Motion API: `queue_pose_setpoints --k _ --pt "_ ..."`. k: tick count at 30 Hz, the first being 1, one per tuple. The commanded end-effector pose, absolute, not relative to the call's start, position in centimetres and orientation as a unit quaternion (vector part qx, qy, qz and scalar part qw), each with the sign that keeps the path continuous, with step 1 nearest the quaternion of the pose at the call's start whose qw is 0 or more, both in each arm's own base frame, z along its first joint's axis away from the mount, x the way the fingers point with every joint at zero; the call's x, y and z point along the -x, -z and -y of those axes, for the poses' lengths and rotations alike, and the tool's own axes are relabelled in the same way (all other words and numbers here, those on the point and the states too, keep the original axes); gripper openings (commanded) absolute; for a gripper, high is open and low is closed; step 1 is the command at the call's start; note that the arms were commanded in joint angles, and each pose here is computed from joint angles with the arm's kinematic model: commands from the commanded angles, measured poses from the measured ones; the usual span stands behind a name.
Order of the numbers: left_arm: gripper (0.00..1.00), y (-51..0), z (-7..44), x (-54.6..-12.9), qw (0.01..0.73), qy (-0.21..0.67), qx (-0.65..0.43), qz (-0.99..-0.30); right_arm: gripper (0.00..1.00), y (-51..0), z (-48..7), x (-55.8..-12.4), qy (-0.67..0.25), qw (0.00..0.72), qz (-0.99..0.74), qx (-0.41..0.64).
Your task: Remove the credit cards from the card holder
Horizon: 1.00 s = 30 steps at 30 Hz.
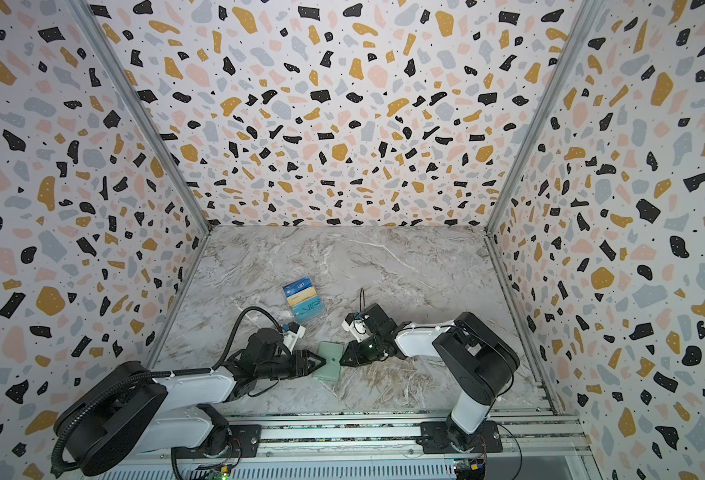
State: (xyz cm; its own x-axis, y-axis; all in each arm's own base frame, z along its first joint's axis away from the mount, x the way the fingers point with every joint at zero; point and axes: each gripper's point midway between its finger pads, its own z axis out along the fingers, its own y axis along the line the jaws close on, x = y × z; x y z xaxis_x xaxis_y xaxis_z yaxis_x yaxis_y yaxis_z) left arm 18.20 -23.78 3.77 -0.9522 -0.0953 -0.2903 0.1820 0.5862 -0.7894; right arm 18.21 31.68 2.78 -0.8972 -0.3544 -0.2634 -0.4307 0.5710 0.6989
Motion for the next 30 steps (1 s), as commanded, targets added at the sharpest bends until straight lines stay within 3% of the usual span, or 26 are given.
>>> queue_pose_setpoints --k 1,8,17,24,30 --pt "0.57 -4.3 24.4 -17.8 0.142 0.480 -0.015 -0.865 0.18 -1.7 -31.4 -17.4 -0.407 0.031 -0.887 0.215" --pt "0.56 -7.6 25.7 -18.1 0.155 0.547 -0.013 -0.823 0.17 -1.7 -31.5 -17.3 -0.420 0.041 -0.881 0.214" --pt "0.44 -6.1 25.2 -18.2 0.149 0.514 -0.008 -0.845 0.16 -2.6 -31.8 -18.1 -0.433 0.068 -0.872 0.217" --pt "0.40 -5.2 25.2 -18.2 0.140 0.510 -0.009 -0.849 0.16 -3.4 -31.8 -18.7 -0.436 0.090 -0.867 0.222" --pt "0.30 -4.9 25.5 -18.5 0.139 0.507 -0.012 -0.851 0.16 -3.8 -31.9 -19.0 -0.437 0.098 -0.866 0.223"
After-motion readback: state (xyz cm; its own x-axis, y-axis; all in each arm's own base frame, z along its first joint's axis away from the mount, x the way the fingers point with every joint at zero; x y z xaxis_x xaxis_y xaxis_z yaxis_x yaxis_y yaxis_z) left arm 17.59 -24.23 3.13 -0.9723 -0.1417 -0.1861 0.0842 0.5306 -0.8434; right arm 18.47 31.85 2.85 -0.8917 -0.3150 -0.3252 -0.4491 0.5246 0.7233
